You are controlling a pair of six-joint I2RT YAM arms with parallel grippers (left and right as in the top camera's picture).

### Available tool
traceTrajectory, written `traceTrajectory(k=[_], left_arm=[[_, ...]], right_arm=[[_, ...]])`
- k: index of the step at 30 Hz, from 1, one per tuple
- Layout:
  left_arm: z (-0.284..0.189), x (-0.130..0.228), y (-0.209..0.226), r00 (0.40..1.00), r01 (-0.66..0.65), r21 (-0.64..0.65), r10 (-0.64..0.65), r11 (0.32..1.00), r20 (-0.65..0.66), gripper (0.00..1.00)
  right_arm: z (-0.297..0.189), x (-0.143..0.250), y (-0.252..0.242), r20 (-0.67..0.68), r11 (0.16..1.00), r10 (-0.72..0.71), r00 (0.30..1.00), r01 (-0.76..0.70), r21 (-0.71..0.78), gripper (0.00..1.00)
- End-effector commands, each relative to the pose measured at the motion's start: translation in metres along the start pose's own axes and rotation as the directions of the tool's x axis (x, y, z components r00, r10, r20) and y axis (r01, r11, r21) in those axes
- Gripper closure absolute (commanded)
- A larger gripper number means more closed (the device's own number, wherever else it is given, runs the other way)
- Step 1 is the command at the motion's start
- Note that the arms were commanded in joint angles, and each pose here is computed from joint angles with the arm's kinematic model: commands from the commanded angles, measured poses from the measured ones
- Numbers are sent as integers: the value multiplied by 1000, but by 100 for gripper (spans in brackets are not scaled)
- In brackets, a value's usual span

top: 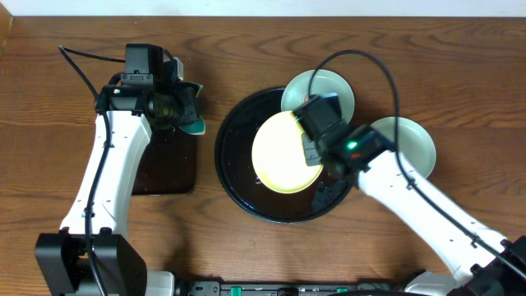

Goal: Clean dirty plates on tray and stack at the side
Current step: 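Carry the yellow plate right and lower it onto the pale green plate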

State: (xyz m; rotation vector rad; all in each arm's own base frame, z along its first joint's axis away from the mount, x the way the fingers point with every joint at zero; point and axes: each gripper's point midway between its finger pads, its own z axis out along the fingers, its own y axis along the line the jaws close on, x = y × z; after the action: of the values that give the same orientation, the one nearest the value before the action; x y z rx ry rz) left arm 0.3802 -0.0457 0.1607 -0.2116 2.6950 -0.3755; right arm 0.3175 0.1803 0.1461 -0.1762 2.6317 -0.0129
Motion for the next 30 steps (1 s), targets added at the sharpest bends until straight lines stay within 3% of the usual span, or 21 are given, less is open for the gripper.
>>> traceTrajectory(k=[1, 11, 24, 30], left_arm=[[2, 3, 3, 1000, 13, -12, -14, 1000, -7, 93], [2, 7, 4, 1000, 17, -16, -17, 1000, -25, 93], [4, 13, -8, 999, -17, -9, 16, 1000, -41, 93], [8, 17, -14, 998, -60, -103, 57, 993, -29, 93]], right_arm=[[-2, 0, 7, -102, 971, 89, 991, -109, -213, 99], [-4, -17, -48, -178, 890, 242, 954, -292, -350, 99], [-5, 0, -159, -204, 839, 466, 861, -503, -205, 99], [-6, 17, -208, -192, 812, 553, 811, -576, -92, 99]])
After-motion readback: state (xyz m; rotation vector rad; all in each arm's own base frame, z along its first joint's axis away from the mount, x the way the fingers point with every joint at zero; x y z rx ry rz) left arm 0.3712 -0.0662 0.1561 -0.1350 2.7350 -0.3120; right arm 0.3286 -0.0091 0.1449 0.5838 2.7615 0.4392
